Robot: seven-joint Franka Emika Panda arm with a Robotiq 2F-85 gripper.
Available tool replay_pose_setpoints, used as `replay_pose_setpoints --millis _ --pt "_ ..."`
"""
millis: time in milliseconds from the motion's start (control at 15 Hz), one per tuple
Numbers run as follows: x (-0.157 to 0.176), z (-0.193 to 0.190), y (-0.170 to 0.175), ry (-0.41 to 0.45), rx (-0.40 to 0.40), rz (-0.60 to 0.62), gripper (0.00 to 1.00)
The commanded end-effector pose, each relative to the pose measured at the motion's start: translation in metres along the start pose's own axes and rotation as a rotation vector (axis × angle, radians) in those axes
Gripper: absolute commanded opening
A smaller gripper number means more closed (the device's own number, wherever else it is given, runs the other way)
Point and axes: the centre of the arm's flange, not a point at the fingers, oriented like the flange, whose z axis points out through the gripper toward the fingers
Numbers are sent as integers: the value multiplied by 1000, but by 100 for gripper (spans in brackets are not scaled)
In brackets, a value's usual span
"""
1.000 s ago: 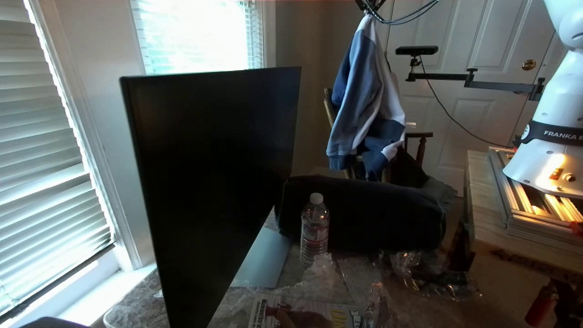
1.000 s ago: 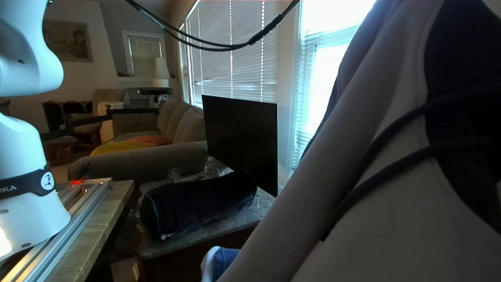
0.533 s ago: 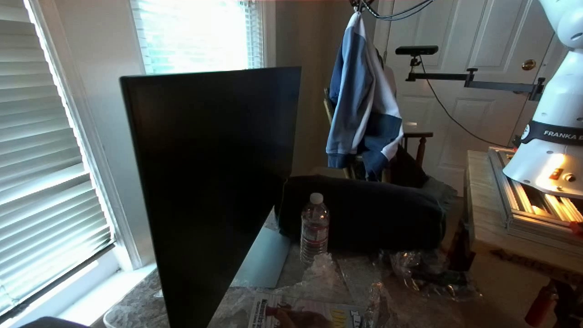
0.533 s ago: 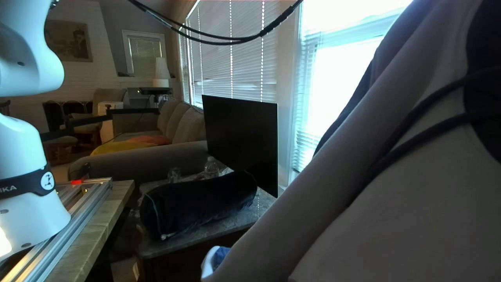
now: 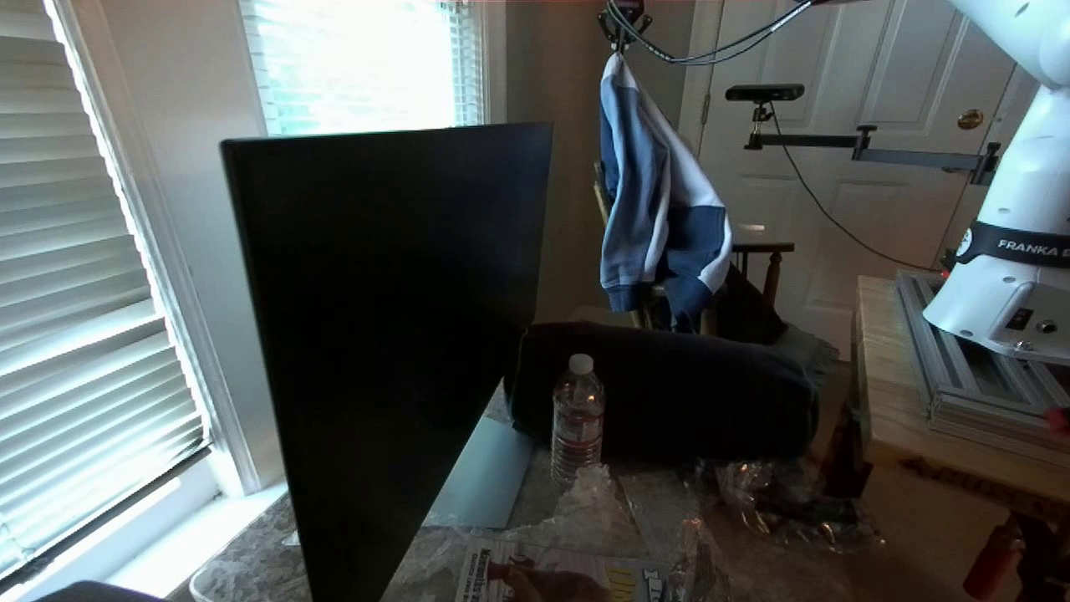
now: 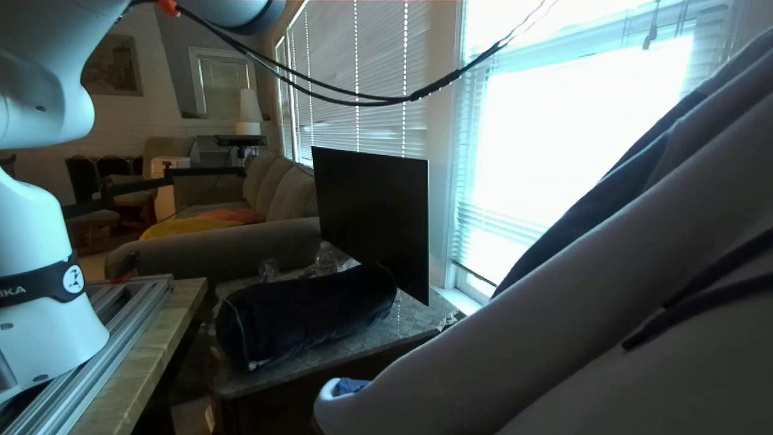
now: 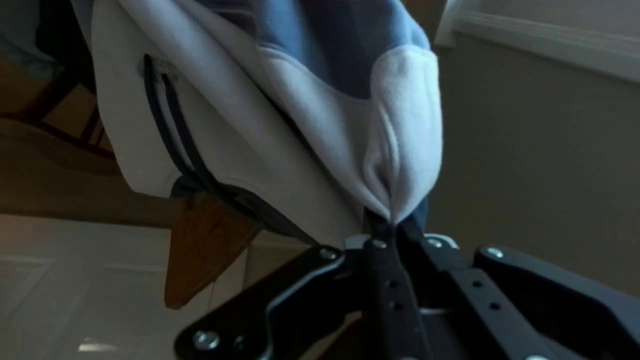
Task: Put the jersey on the backrest of the chair
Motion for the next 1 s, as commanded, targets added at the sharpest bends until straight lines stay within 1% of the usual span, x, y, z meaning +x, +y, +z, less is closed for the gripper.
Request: replay_pose_setpoints --millis 0,67,133,400,667,933 --pt "42 16 -69 178 -36 24 2" --pt "42 26 -76 203 -48 25 2" --pt "43 37 -82 248 -51 27 2" --pt "41 78 -98 290 -91 1 2" --pt "34 111 -103 277 -60 -28 2" --pt "22 134 -106 265 -22 -53 2"
